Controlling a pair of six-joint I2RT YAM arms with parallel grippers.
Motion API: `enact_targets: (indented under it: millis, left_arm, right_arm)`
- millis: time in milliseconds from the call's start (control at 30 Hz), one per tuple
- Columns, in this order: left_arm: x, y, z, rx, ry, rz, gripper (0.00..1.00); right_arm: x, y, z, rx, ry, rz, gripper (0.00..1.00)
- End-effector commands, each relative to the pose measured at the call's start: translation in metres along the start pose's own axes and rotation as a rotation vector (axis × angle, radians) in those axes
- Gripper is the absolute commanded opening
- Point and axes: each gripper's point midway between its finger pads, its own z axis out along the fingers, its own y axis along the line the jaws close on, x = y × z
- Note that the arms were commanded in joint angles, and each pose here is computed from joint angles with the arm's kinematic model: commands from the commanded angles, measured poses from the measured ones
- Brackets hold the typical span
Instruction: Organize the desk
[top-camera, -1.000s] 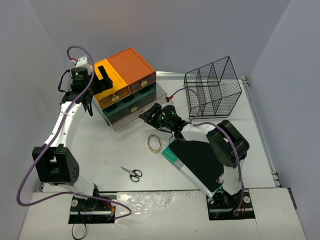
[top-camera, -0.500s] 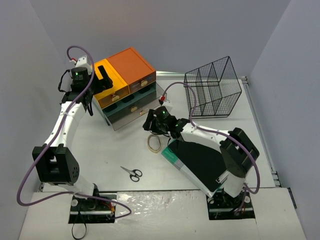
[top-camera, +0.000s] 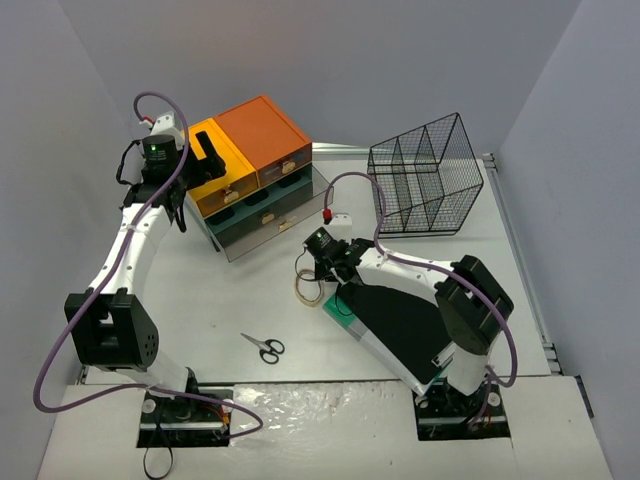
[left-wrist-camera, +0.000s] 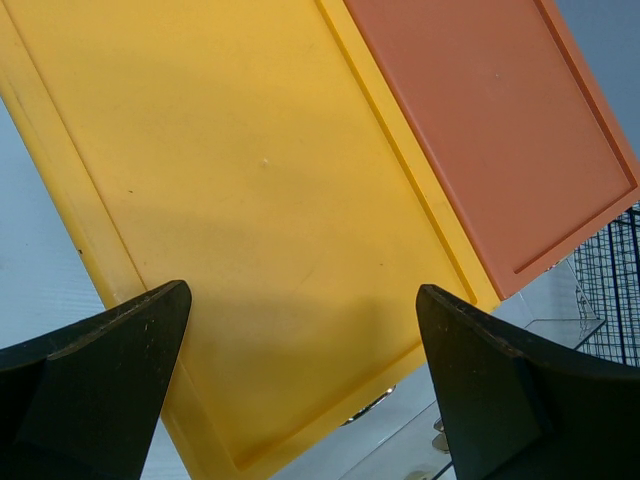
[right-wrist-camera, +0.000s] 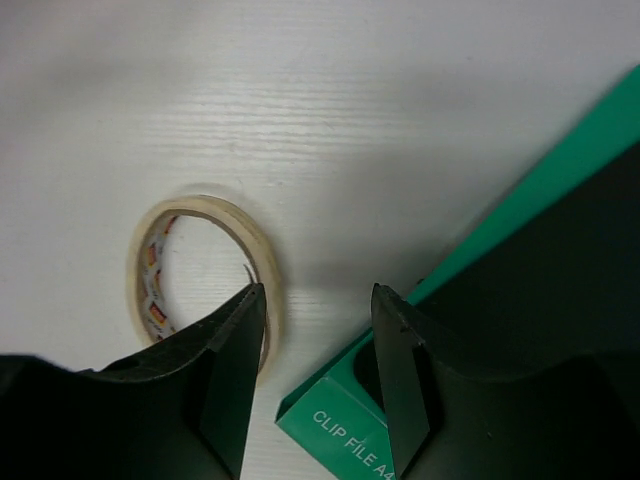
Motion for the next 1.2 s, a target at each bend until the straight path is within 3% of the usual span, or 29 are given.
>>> enact_targets:
  millis: [0,500,1167]
  left_arm:
    - [0.062,0.06,-0.003,-0.217,0.215,-0.04,0.97]
    - [0.061,0.06,-0.005,-0.221,0.219,-0.03,0.97]
    - [0.061,0.061,-0.004,-0.223,0.22,-0.031,0.97]
  right_arm:
    - [0.007,-0.008,0.002,0.066,-0.013,-0.068,0.42]
    - [0.025,0.014,0.013,0.011,0.008,-0.118,0.41]
    - [-0.011,0.029,-0.03,-0.026,-0.087,-0.091,0.42]
